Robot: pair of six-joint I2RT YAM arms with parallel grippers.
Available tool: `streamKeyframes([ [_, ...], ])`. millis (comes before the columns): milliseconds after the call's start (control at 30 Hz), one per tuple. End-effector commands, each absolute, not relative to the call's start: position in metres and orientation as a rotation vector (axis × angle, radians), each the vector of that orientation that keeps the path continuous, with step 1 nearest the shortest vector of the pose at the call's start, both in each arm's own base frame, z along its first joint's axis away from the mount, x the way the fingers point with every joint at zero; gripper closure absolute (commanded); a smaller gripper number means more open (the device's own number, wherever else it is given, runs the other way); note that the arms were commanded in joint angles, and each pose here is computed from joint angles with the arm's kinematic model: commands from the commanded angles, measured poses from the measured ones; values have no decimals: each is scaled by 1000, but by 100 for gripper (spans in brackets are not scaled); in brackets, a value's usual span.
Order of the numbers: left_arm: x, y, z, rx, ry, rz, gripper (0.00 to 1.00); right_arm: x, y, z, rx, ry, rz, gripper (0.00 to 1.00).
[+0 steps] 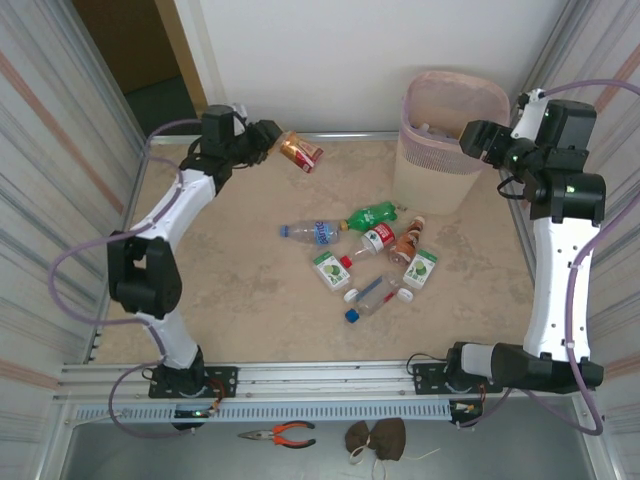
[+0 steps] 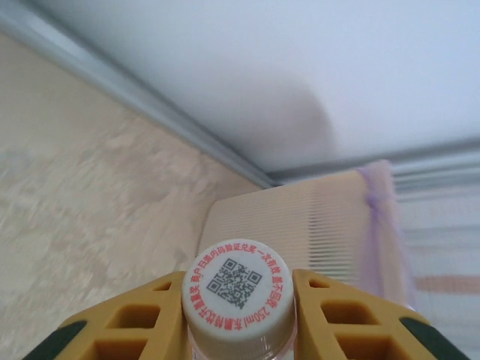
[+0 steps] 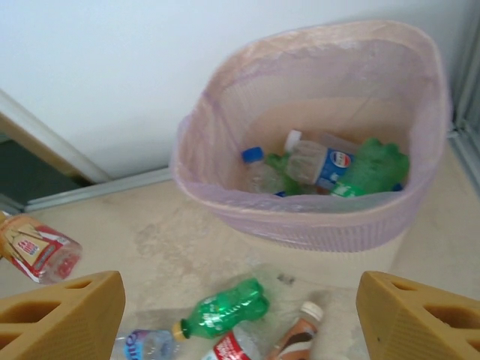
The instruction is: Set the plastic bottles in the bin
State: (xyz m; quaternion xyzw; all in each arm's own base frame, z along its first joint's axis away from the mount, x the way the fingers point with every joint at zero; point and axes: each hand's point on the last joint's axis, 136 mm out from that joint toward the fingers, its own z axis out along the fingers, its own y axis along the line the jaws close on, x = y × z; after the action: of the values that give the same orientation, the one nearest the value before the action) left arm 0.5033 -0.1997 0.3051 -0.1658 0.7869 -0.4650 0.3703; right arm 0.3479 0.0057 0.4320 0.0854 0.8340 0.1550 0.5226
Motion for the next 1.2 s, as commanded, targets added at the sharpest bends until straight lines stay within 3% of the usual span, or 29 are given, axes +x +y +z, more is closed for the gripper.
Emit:
streamKeyframes([
  [0, 476, -209, 367, -47, 1818, -1124, 73, 344, 25, 464, 113, 1851, 503, 21],
  [167, 428, -222, 418, 274, 1631, -1150, 73, 334, 57, 482, -31, 1709, 677, 22],
  [400, 380, -233, 449, 539, 1480, -1125, 73, 311, 109, 502, -272, 1587, 812, 22],
  [800, 282, -268, 479, 1003, 1194, -1058, 78, 254, 215, 489, -817, 1392, 914, 17],
  [1167, 244, -279, 480, 1135, 1149, -1085, 81, 236, 277, 461, -1076, 1302, 880, 15],
])
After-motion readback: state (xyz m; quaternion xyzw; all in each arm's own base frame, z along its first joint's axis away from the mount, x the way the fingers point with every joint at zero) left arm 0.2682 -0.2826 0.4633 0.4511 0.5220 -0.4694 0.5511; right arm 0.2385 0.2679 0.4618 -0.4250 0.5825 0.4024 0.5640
